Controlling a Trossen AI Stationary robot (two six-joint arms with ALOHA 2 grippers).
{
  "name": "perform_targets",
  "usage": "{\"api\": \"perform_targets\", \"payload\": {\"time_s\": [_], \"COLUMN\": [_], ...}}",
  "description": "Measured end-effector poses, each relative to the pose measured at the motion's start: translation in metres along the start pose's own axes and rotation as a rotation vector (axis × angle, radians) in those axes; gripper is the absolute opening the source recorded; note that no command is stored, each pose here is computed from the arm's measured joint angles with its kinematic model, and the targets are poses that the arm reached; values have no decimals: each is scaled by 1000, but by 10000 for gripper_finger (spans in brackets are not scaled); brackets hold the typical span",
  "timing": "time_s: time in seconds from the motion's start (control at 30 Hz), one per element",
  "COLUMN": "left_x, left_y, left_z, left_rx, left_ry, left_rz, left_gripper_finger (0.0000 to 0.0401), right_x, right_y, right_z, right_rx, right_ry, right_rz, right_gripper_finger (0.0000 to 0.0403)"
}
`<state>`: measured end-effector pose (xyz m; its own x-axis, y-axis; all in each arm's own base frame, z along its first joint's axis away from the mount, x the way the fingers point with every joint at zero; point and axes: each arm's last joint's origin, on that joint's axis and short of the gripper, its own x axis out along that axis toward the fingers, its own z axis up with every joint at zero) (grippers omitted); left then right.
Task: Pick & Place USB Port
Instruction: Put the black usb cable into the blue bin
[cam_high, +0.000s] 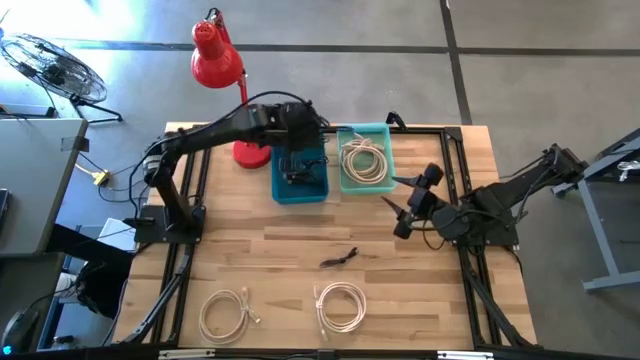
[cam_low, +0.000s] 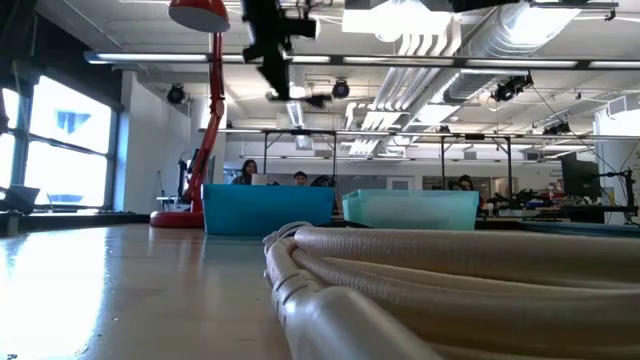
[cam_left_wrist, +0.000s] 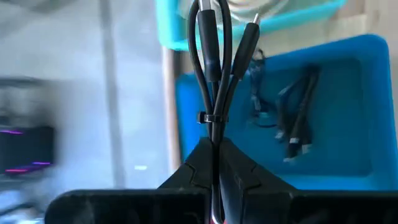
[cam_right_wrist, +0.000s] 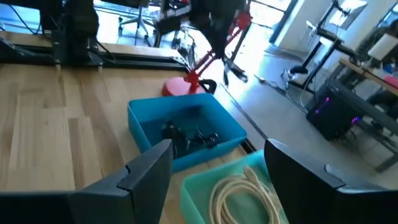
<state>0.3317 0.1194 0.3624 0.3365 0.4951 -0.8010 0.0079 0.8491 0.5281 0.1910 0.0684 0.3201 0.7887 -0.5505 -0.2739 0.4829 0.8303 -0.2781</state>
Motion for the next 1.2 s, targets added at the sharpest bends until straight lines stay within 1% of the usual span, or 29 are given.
{"api": "perform_targets", "payload": {"time_s": [0.13, 0.23, 0.3, 0.43, 0.53, 0.7, 0.8, 0.93, 1.07, 1.2], "left_x": [46, 77, 92, 113, 123, 133, 135, 135, 136, 136], "left_y": [0, -11, -21, -39, -47, -54, -55, -56, -54, -54], "left_z": [-21, -36, -42, -51, -54, -59, -60, -60, -58, -59], "left_rx": [-69, -91, -100, -103, -113, -115, -69, -48, -49, -42], "left_ry": [19, 31, 19, -6, -49, -70, -83, -93, -86, -72], "left_rz": [-111, -182, -216, -246, -261, -256, -252, -248, -194, -183], "left_gripper_finger": [1, 1, 1, 1, 1, 1, 3, 31, 67, 97], "right_x": [-3, -3, -4, -5, -5, -5, -5, -5, -5, -5], "right_y": [-6, -8, -10, -13, -14, -14, -14, -14, -14, -14], "right_z": [-7, -14, -18, -22, -23, -23, -23, -23, -24, -24], "right_rx": [-7, -36, -61, -84, -98, -102, -102, -84, -75, -74], "right_ry": [47, 88, 112, 130, 130, 127, 127, 126, 133, 138], "right_rz": [-10, -26, -36, -80, -108, -120, -119, -120, -103, -91], "right_gripper_finger": [247, 247, 247, 247, 247, 247, 247, 247, 247, 247]}}
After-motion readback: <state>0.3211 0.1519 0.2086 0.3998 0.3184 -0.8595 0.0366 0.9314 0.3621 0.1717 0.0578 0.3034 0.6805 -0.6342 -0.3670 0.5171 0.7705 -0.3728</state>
